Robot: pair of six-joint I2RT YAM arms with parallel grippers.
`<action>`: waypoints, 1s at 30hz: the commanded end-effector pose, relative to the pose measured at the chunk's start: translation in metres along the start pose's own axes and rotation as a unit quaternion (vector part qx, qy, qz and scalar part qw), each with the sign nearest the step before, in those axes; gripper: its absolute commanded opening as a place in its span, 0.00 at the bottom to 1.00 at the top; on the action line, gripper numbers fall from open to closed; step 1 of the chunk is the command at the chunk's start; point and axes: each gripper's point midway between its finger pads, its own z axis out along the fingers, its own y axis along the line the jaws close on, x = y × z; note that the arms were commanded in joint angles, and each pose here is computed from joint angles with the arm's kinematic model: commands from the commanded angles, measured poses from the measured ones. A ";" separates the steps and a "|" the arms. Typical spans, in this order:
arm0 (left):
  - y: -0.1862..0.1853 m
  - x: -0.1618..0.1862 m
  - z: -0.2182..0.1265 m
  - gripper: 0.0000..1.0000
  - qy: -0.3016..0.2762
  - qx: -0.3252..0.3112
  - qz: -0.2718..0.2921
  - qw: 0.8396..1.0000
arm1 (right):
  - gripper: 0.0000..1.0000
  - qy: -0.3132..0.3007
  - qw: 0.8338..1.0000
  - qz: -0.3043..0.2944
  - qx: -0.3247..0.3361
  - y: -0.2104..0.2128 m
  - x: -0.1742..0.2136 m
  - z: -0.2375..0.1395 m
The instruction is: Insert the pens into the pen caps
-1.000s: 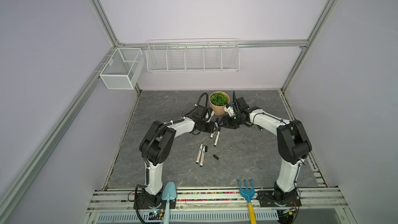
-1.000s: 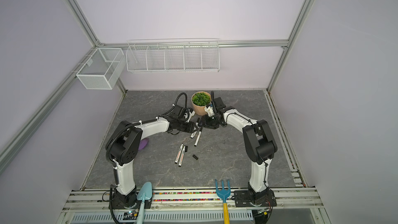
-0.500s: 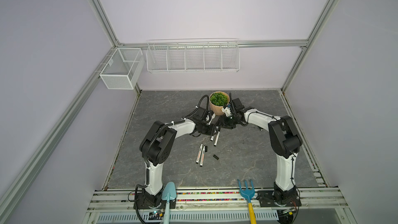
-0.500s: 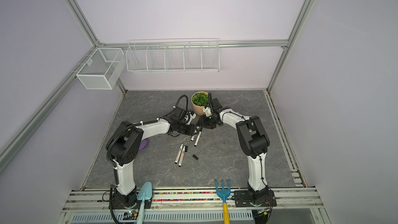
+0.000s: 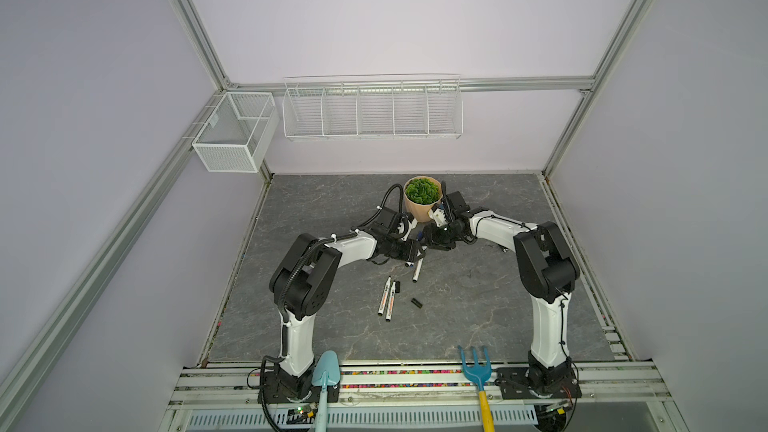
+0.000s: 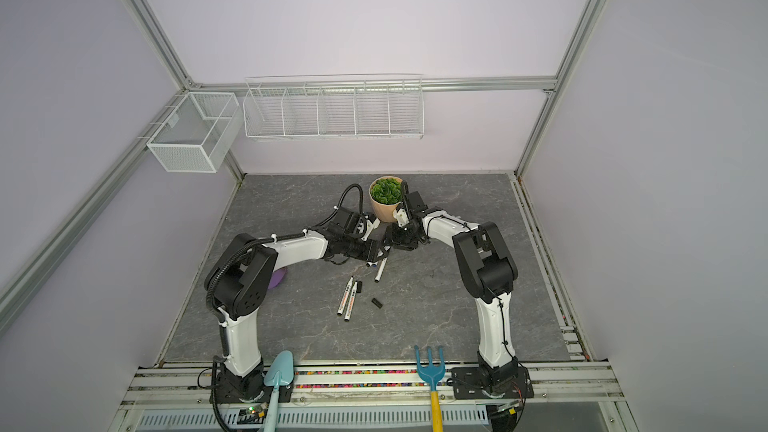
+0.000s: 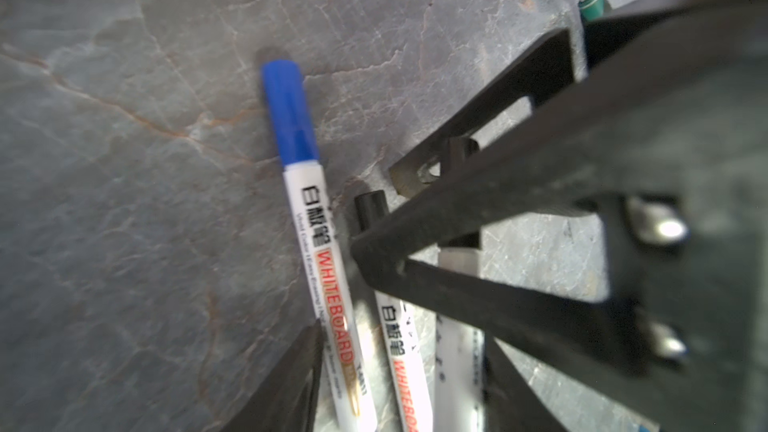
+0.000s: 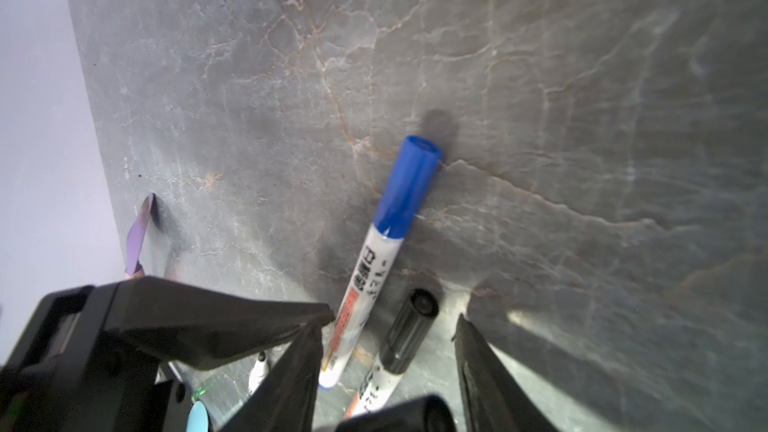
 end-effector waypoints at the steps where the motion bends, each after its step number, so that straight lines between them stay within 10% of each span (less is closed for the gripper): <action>1: -0.019 -0.009 -0.010 0.56 -0.022 0.036 0.014 0.999 | 0.54 0.010 1.000 0.002 0.017 -0.010 0.005 0.009; 19: -0.016 -0.002 -0.020 0.52 -0.040 0.026 0.024 0.999 | 0.52 -0.029 0.998 -0.039 -0.034 0.022 -0.007 -0.019; 30: -0.023 -0.017 -0.031 0.11 -0.077 0.025 0.031 0.996 | 0.52 -0.015 0.992 -0.038 -0.117 0.060 0.007 -0.048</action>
